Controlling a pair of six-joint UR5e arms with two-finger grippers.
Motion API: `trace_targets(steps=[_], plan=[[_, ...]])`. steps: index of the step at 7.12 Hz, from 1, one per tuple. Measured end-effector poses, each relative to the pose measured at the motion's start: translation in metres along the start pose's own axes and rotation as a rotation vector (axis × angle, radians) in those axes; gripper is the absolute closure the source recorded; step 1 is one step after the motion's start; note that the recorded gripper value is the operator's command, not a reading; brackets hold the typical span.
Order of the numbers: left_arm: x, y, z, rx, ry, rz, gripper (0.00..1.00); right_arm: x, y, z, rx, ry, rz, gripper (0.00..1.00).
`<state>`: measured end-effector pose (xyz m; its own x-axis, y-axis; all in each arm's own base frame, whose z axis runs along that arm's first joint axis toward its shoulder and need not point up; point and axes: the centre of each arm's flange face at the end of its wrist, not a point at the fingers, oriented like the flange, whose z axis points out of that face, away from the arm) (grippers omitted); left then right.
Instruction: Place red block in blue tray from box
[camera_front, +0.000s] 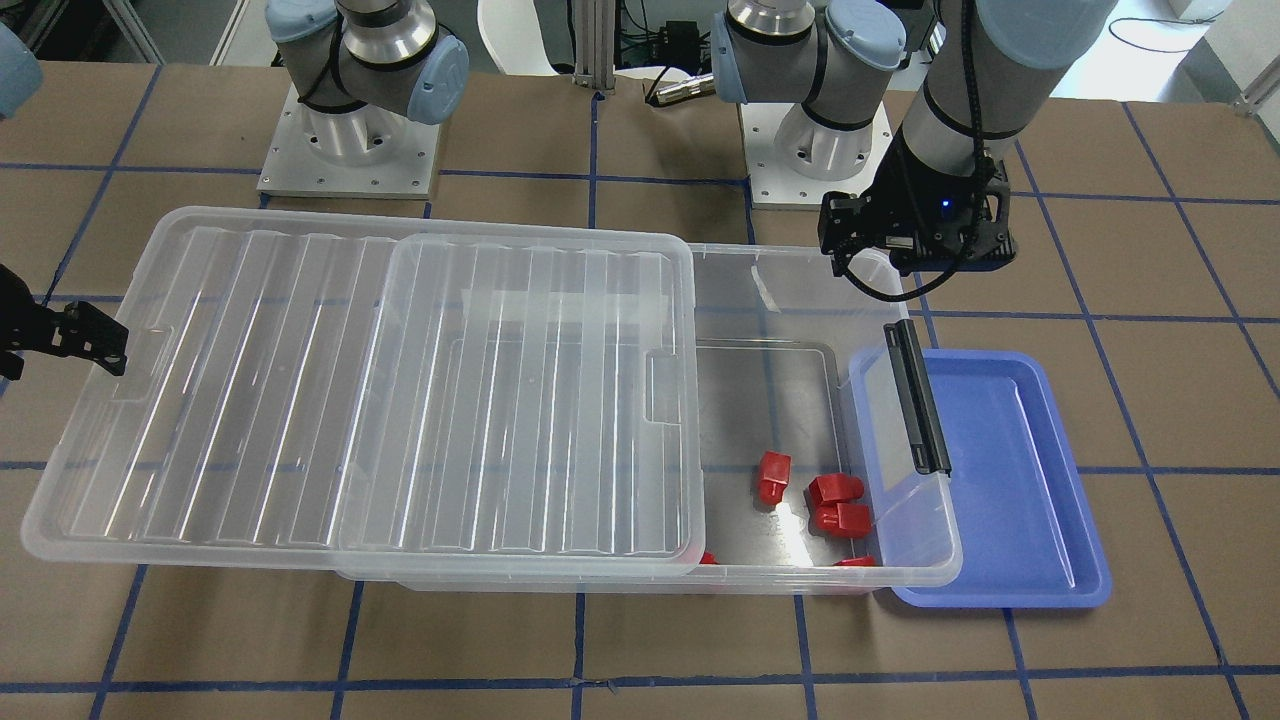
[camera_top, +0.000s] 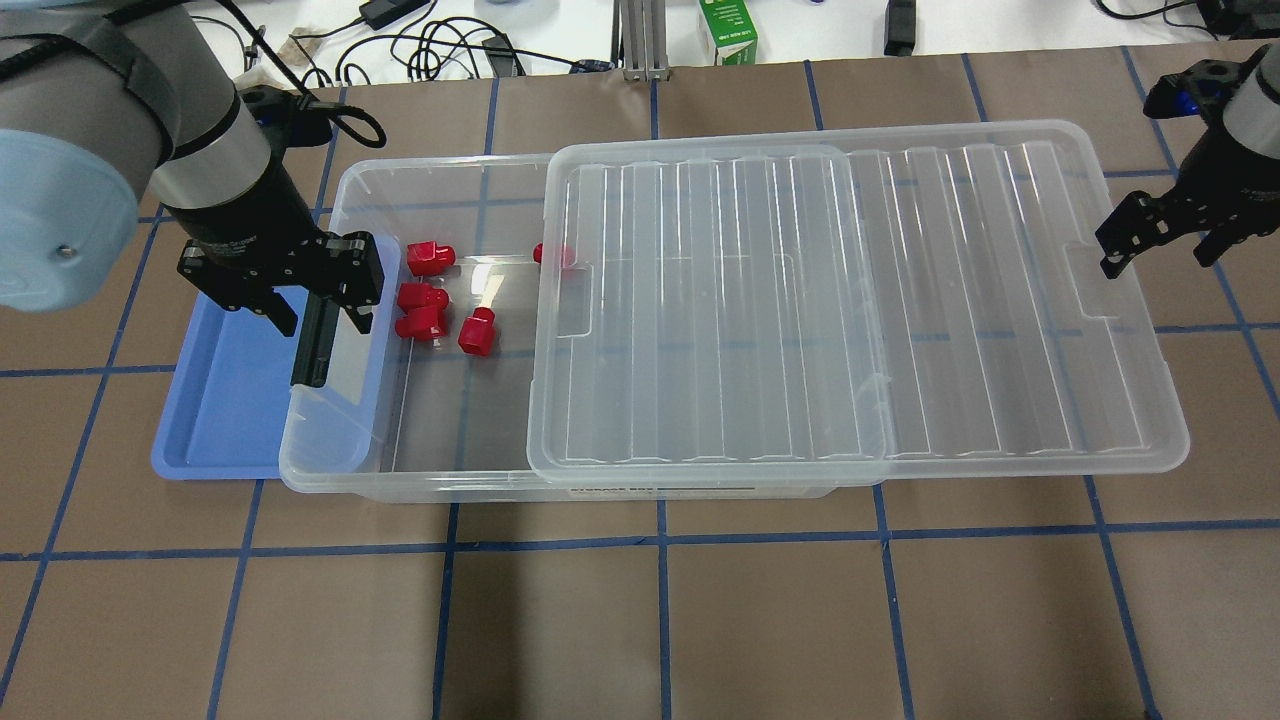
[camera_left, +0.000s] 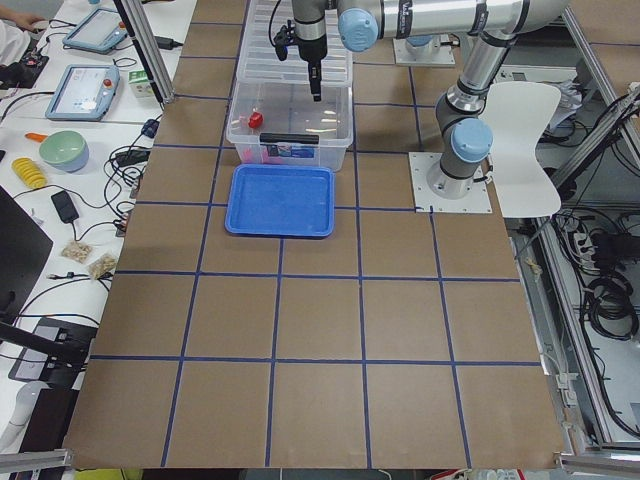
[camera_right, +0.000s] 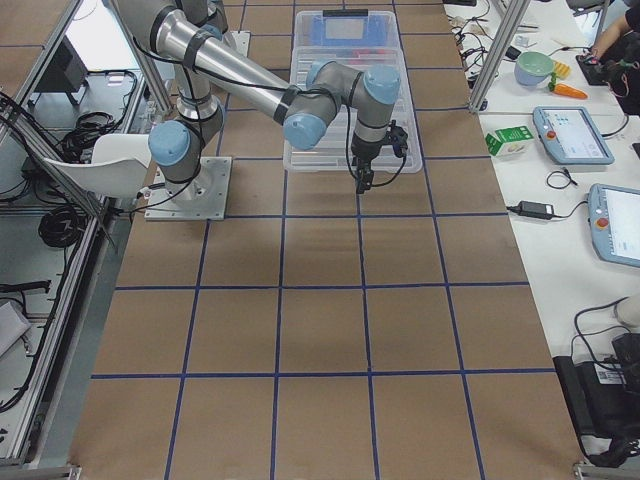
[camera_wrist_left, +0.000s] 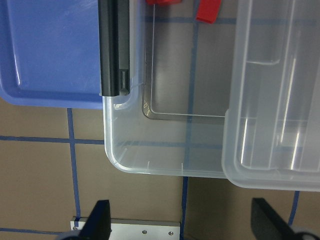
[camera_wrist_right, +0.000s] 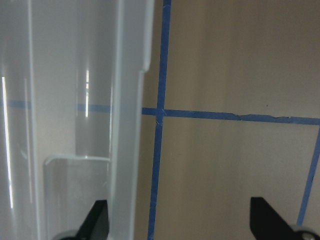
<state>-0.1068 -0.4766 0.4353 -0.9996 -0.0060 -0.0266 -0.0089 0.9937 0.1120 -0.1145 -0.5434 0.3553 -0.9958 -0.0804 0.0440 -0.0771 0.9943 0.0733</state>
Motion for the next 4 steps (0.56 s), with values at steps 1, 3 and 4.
trace_targets(steps=[1,3,4], plan=[[0.001,-0.009,0.013,0.002,0.000,0.008,0.31,0.002,0.001,0.001,-0.002,0.000,-0.002,0.00],[0.010,-0.026,0.052,0.043,-0.002,0.030,0.31,0.011,0.004,-0.001,0.001,0.001,0.008,0.00],[0.019,-0.030,0.069,0.053,-0.004,0.052,0.33,0.020,0.007,-0.002,0.003,0.000,0.017,0.00]])
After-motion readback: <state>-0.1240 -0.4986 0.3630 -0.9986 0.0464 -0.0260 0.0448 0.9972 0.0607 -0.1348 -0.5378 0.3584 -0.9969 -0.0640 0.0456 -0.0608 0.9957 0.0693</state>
